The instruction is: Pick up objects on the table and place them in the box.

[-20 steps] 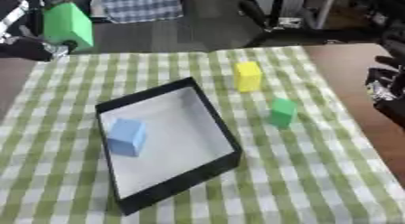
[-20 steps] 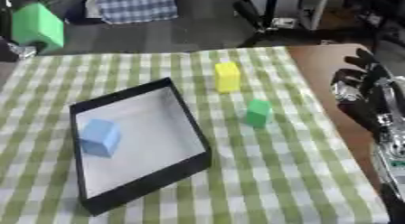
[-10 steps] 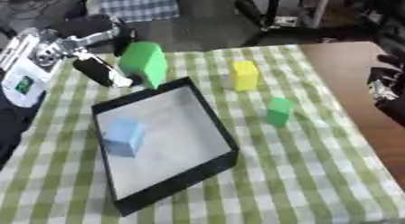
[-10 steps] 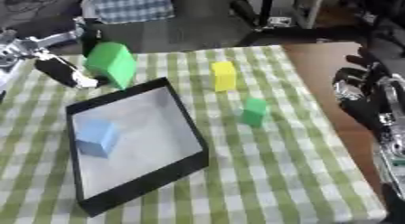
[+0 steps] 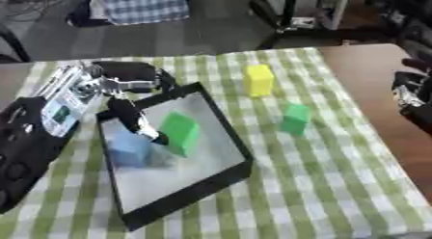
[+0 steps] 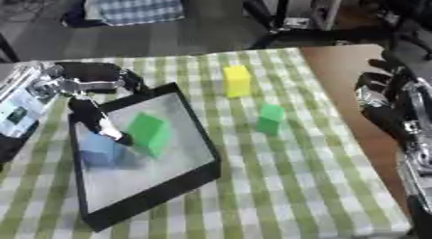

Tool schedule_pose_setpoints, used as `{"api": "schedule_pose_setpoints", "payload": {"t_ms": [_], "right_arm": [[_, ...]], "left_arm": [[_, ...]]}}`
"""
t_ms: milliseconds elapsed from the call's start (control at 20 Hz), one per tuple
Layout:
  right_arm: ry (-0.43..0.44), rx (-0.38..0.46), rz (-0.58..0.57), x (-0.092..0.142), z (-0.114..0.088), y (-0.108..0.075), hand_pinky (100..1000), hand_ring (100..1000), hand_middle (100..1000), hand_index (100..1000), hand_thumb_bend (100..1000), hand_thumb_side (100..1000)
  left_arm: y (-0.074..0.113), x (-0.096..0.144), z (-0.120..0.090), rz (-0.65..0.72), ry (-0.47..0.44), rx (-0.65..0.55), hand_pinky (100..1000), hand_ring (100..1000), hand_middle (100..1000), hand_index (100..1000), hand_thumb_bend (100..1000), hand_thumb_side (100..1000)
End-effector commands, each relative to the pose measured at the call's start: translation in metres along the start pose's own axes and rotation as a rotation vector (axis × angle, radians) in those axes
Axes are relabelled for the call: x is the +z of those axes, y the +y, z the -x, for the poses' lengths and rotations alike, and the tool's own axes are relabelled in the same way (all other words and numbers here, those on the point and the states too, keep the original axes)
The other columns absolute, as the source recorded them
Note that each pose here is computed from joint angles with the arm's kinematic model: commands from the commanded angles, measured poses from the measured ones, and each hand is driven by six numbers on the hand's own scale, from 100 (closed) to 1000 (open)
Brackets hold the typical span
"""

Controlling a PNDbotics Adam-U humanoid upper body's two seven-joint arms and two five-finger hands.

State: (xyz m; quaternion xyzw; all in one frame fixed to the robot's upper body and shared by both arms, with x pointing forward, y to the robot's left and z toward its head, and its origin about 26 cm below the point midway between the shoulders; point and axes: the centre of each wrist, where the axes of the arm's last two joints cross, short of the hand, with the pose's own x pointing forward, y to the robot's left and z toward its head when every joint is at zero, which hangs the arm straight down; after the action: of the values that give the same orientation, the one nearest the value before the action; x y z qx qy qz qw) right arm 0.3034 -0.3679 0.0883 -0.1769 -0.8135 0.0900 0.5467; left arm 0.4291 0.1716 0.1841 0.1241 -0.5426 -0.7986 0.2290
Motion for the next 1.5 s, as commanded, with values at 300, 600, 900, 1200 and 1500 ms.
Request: {"api": "schedule_pose_setpoints", "payload": {"t_ms": [300,600,900,1200,1500], "right_arm": [[-0.040,0.051,-0.008,-0.012,-0.011,-0.013,808,808,838,967,107,305],[-0.089,0.224,-0.124,-0.040,-0.033,-0.033,816,814,843,968,124,295],[-0.080,0.385,-0.375,-0.071,-0.044,-0.039,829,836,866,981,192,321],[-0.035,0.549,-0.675,-0.100,-0.049,-0.034,871,901,913,1000,399,401],[0.112,0.705,-0.903,-0.120,-0.034,-0.029,893,933,934,1000,417,406]], "left_arm": [[0.017,0.072,0.006,-0.321,0.097,0.045,789,794,806,930,950,763],[0.003,0.133,0.000,-0.737,0.209,0.265,753,747,747,899,847,738],[-0.032,0.152,-0.003,-0.924,0.277,0.492,725,723,719,887,794,741],[-0.067,0.160,-0.005,-0.997,0.348,0.643,712,713,707,885,779,747],[-0.078,0.163,-0.006,-1.026,0.379,0.688,710,711,705,886,776,749]]}}
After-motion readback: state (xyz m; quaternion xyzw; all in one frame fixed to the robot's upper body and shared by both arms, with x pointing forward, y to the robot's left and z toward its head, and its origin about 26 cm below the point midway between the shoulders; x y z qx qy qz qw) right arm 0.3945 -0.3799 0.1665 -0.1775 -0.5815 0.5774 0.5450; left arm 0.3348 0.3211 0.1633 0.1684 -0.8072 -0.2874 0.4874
